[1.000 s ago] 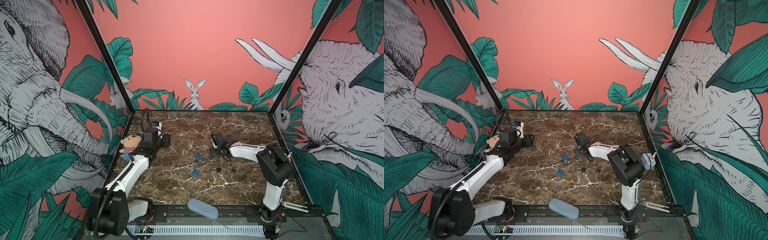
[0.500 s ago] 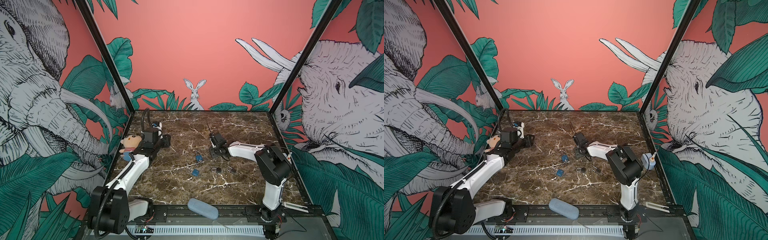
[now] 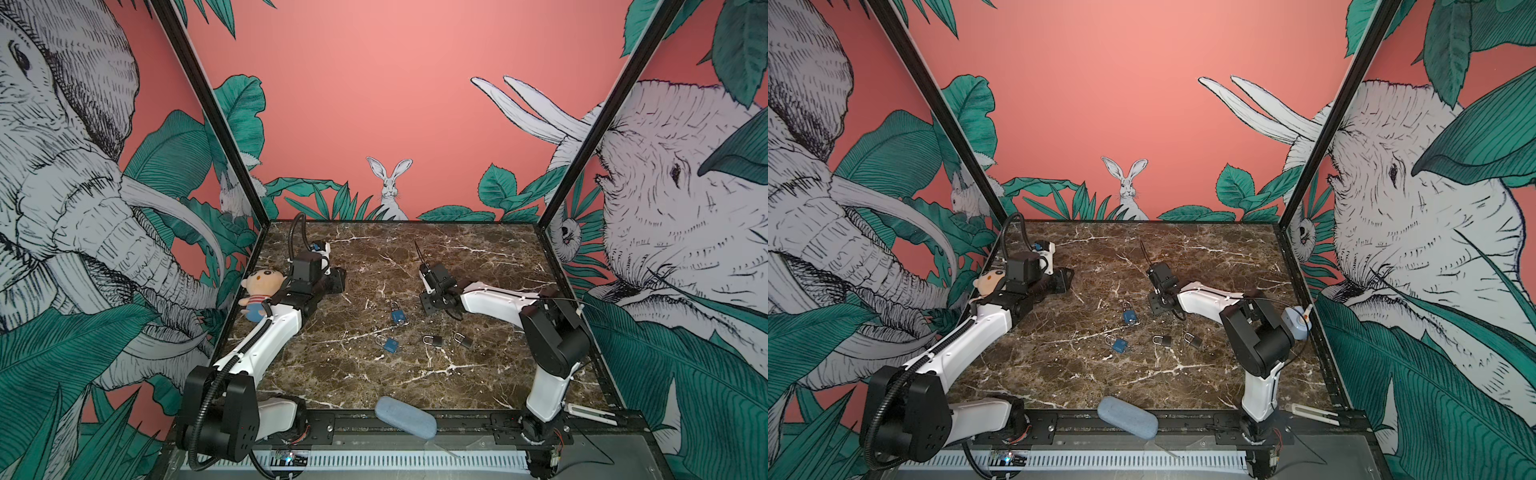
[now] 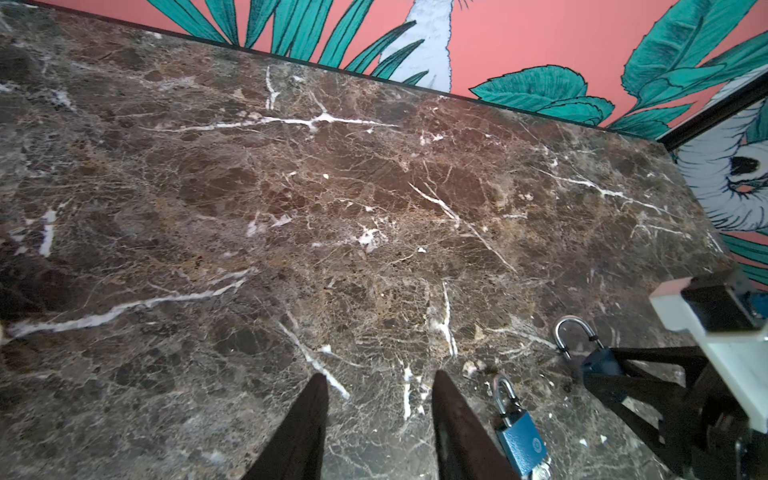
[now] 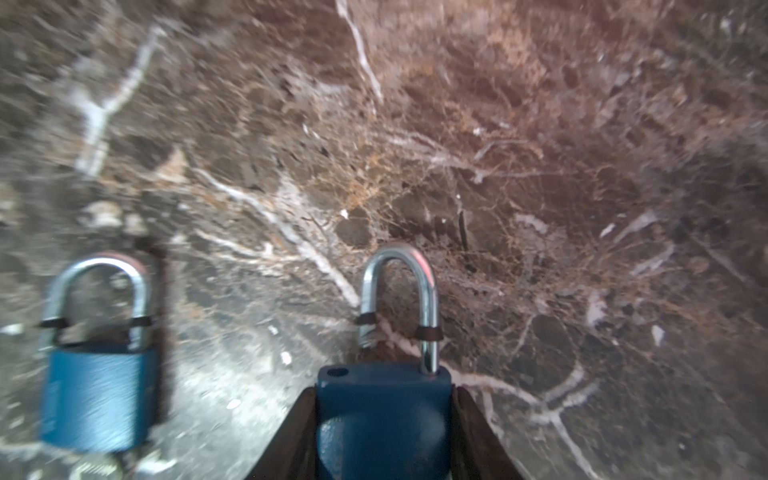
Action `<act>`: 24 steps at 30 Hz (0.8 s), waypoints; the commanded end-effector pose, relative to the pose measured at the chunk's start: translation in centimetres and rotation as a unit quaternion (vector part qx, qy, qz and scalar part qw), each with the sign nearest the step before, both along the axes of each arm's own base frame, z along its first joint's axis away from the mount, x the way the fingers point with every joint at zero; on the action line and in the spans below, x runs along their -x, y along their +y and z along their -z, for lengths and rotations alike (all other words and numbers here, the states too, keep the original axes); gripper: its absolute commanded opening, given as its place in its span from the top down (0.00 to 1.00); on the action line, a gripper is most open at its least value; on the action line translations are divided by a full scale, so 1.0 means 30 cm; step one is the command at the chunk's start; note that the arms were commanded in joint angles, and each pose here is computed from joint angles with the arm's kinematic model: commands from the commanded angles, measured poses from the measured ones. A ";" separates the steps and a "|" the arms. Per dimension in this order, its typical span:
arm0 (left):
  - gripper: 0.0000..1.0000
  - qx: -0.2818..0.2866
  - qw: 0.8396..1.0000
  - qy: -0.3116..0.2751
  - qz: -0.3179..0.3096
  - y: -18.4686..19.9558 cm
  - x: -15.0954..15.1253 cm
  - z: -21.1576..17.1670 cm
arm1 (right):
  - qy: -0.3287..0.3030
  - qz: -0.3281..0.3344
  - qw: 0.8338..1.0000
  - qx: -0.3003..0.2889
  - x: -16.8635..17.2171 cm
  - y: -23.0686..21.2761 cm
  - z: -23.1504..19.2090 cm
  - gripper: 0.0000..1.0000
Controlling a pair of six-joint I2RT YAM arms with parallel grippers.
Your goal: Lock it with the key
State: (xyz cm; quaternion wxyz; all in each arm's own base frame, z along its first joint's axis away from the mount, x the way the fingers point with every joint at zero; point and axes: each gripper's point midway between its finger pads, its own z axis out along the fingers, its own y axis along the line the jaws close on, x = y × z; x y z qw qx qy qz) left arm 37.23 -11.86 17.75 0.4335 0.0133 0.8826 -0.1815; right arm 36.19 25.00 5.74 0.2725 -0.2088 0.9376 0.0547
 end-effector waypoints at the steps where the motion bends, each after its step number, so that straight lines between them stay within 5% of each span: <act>1: 0.58 0.008 1.000 -0.002 0.016 -0.040 -0.003 -0.022 | -0.034 -0.012 0.999 -0.031 -0.015 0.031 -0.114 0.81; 10: 0.62 0.029 0.997 0.004 0.066 -0.168 -0.005 -0.005 | -0.041 -0.031 0.997 -0.066 0.002 0.062 -0.183 0.83; 24: 0.64 0.136 0.979 0.025 0.148 -0.425 0.001 0.019 | -0.064 -0.064 0.988 -0.124 0.048 0.109 -0.324 0.83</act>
